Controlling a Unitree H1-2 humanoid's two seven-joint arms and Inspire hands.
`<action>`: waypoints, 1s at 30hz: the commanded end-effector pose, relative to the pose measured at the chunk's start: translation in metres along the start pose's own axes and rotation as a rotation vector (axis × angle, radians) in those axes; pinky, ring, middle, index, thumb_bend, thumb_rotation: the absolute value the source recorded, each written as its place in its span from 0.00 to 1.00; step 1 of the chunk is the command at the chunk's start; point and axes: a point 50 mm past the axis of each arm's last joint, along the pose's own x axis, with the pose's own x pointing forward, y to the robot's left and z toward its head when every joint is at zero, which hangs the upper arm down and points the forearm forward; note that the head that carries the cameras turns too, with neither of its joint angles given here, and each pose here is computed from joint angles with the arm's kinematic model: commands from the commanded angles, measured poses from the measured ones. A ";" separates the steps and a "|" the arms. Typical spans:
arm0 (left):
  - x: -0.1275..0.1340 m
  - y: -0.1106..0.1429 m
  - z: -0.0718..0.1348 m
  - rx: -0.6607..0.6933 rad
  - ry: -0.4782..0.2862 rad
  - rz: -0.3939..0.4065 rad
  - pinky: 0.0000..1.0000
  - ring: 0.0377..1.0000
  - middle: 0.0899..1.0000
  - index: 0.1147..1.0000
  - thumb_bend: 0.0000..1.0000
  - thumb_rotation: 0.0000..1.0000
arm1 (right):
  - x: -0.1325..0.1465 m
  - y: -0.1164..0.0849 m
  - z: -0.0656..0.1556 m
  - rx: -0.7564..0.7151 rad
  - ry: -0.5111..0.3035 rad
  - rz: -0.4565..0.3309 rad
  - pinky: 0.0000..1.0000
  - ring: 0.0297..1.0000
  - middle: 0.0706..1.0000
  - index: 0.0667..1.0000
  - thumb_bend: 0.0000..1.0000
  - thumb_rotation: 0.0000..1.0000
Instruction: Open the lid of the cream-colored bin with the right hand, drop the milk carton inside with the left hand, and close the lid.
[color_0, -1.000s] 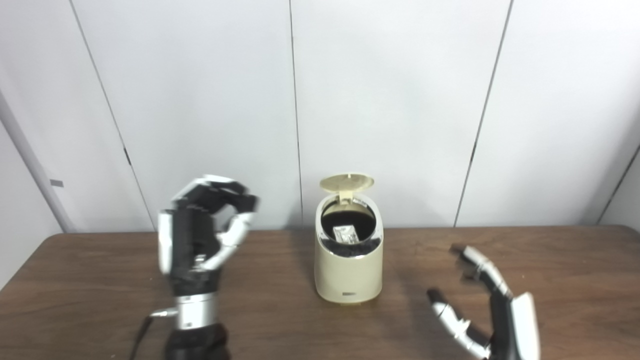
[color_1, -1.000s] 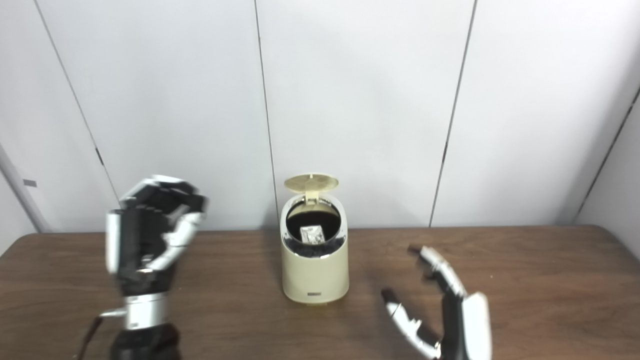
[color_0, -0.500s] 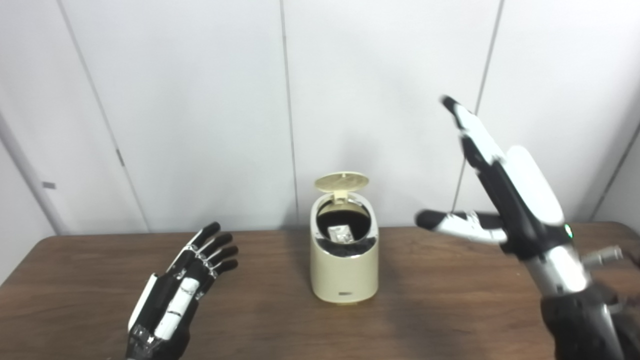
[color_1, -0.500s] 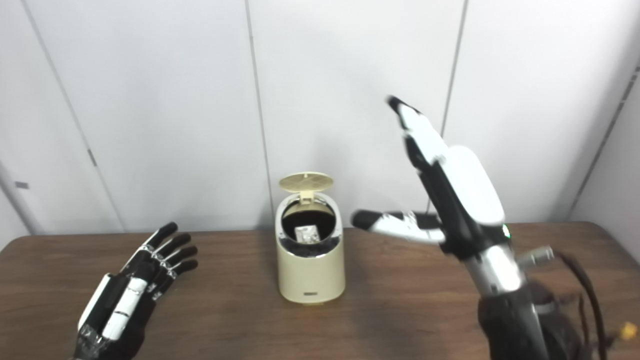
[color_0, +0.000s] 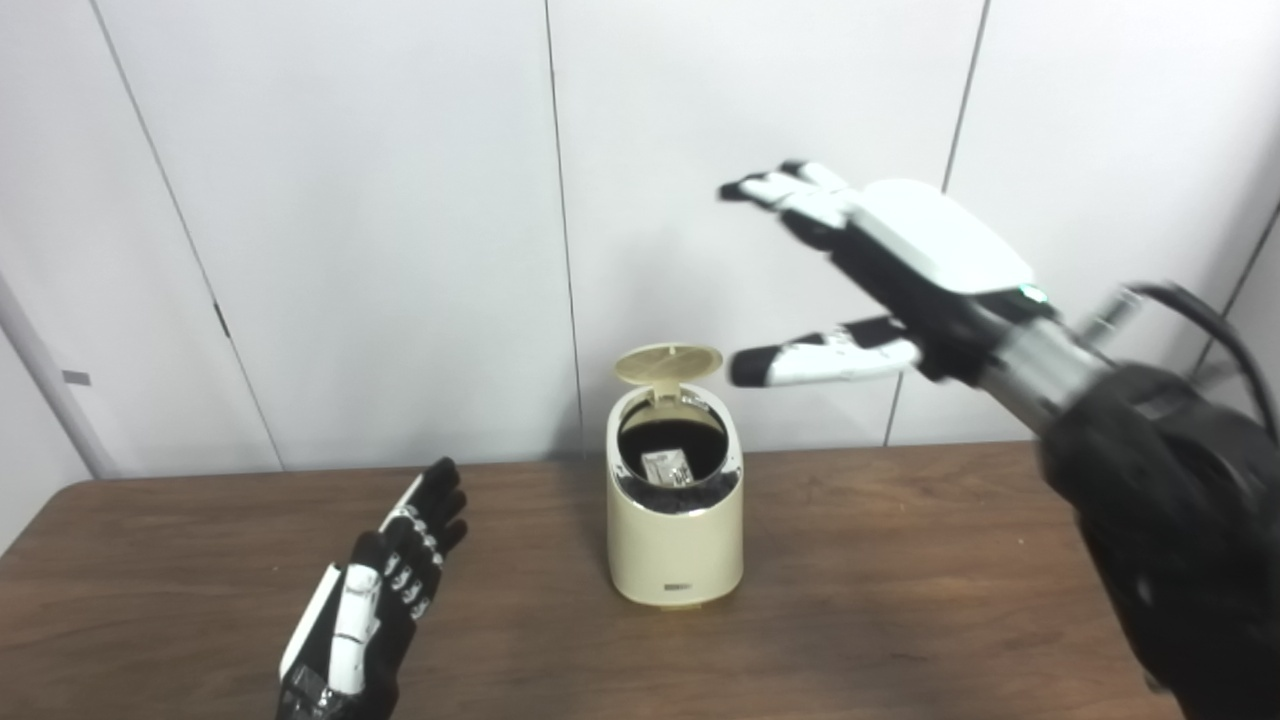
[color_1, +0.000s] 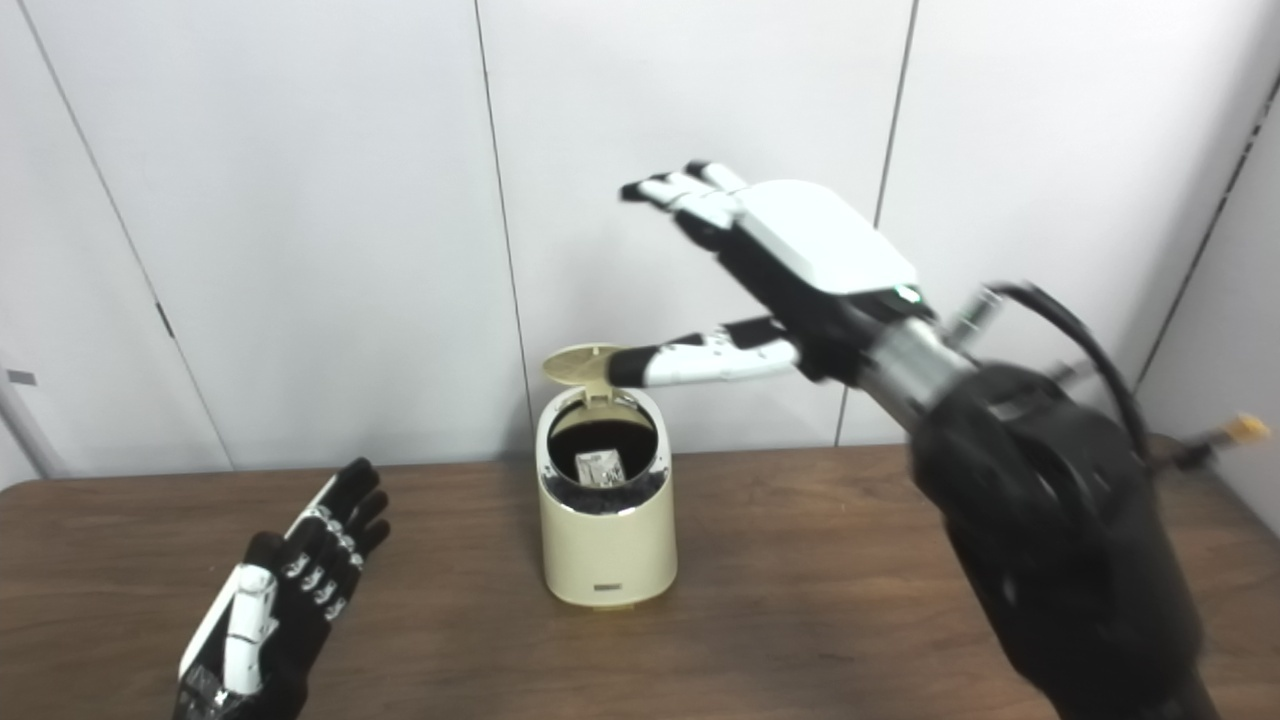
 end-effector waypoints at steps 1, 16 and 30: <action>0.006 -0.003 0.009 0.001 -0.046 -0.021 1.00 1.00 1.00 1.00 0.62 1.00 | 0.011 -0.026 0.008 -0.095 -0.026 -0.021 0.84 0.95 0.91 0.88 0.83 0.94; 0.008 -0.016 0.000 -0.004 -0.019 0.003 1.00 1.00 1.00 1.00 0.61 1.00 | 0.060 -0.009 0.004 -0.098 0.005 0.209 0.86 0.95 0.89 0.84 0.82 0.94; 0.004 -0.018 -0.005 -0.014 -0.004 0.011 1.00 1.00 1.00 1.00 0.65 1.00 | 0.065 0.017 -0.011 -0.077 0.064 0.300 0.89 0.97 0.89 0.84 0.80 0.93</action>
